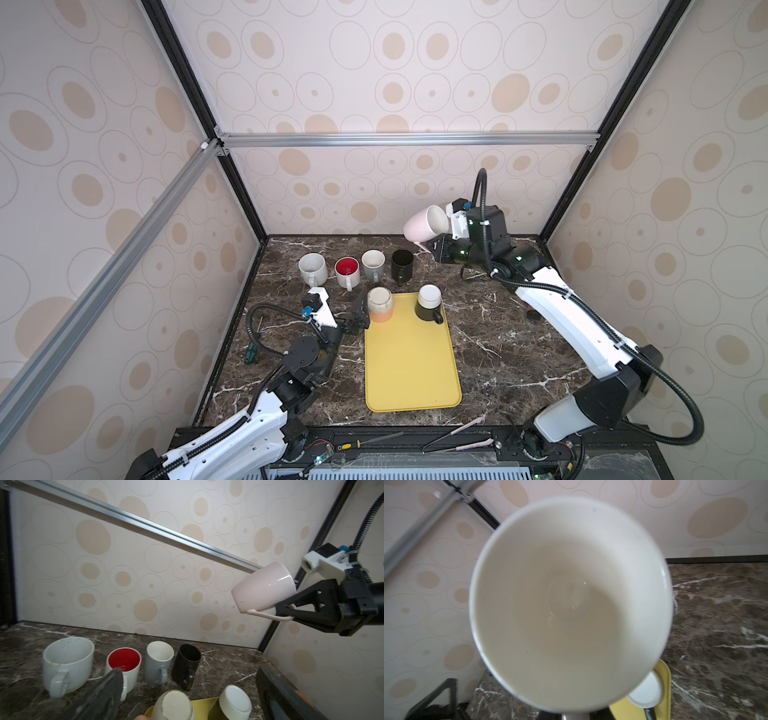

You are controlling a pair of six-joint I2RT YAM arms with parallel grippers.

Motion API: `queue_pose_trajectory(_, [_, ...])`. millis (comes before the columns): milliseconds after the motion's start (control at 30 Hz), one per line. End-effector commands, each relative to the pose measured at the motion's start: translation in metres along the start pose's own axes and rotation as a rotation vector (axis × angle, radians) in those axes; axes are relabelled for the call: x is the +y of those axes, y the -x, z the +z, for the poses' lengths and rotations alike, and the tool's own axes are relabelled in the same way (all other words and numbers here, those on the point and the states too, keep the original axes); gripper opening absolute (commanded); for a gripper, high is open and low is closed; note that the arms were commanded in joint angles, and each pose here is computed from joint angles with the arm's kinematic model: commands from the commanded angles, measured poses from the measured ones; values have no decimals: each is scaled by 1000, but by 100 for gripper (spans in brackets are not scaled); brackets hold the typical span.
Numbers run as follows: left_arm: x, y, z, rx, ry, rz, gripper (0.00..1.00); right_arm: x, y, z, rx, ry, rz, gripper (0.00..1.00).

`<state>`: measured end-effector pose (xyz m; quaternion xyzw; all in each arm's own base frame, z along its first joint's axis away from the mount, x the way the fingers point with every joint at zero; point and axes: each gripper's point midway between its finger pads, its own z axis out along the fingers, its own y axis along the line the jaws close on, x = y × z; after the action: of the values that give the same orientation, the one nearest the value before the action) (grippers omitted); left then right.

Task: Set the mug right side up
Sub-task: 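Carry the pink mug upright with the right gripper while the left withdraws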

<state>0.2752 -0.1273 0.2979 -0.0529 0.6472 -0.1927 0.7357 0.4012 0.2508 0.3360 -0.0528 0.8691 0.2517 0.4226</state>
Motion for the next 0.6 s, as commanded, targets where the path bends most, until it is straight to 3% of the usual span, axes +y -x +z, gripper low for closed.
queue_pose_trajectory(0, [32,8,3,10,212,30,100,-48,2,13,36,-237,-83,0])
queue_pose_trajectory(67, [29,0,14,95,239,87,100,-60,3,26,61,-286,-78,0])
queue_pose_trajectory(200, [4,-25,29,256,143,179,100,-73,1,55,114,-343,-79,0])
queue_pose_trajectory(567, [4,-33,29,273,128,209,100,-114,-41,125,269,-443,-89,0])
